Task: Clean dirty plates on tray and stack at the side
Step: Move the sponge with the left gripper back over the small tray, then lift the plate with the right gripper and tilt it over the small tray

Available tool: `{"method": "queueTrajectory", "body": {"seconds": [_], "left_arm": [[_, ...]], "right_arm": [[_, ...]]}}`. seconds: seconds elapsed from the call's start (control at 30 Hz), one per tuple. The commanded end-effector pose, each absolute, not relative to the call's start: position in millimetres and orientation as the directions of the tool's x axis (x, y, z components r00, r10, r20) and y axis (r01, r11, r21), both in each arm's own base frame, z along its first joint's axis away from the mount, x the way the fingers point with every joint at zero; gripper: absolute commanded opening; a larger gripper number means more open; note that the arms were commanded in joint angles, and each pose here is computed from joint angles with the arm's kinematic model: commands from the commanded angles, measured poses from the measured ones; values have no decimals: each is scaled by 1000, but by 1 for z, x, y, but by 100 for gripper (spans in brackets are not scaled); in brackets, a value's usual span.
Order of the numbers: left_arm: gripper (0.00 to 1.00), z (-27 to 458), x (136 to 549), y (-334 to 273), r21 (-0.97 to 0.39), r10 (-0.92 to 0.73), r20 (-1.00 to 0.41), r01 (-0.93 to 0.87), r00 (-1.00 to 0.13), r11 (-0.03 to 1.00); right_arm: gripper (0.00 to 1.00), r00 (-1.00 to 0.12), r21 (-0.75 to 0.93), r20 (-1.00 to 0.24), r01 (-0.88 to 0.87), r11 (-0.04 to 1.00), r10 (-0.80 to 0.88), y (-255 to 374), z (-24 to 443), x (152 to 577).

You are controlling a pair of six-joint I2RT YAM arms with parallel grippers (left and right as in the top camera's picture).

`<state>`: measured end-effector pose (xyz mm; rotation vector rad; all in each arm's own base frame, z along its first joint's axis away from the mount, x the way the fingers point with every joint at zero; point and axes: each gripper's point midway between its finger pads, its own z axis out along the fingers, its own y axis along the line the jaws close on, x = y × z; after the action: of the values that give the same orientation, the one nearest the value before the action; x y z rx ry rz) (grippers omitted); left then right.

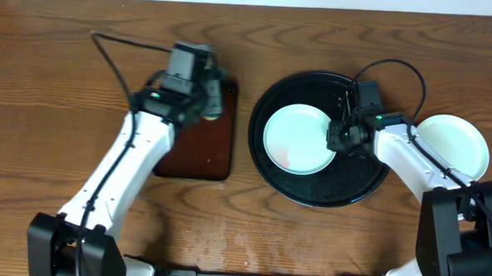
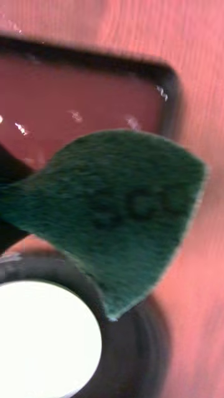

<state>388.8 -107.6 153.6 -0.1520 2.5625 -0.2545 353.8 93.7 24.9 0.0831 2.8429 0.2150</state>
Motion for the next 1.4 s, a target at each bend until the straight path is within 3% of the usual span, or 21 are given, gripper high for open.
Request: {"method": "queueTrajectory", "body": {"seconds": [0.0, 0.13, 0.23, 0.7, 1.07, 1.2, 1.37], "left_arm": [[8, 153, 388, -86, -208, -215, -491, -126, -844, 970], [8, 148, 387, -78, -203, -230, -480, -148, -846, 968], [8, 146, 388, -79, -202, -230, -478, -148, -848, 968], [8, 111, 383, -87, -207, -218, -378, -147, -900, 967], [8, 108, 371, -88, -210, -214, -329, -150, -920, 966], [8, 120, 369, -86, -220, -221, -351, -150, -910, 964], [8, 168, 372, -72, -302, -344, -439, -224, -830, 927]], "right_arm": [[21, -964, 133, -255, 42, 990, 75, 90, 10, 352], [6, -970, 131, -233, 44, 990, 74, 91, -5, 353], [1, -966, 135, -247, 42, 990, 75, 92, -4, 356], [1, -854, 64, -520, -65, 996, -22, 85, 93, 400], [1, -815, 65, -579, -62, 996, -13, 82, 135, 397], [1, -817, 64, -576, -62, 996, -13, 83, 158, 400], [1, -768, 134, -641, -94, 986, 14, 99, 207, 416]]}}
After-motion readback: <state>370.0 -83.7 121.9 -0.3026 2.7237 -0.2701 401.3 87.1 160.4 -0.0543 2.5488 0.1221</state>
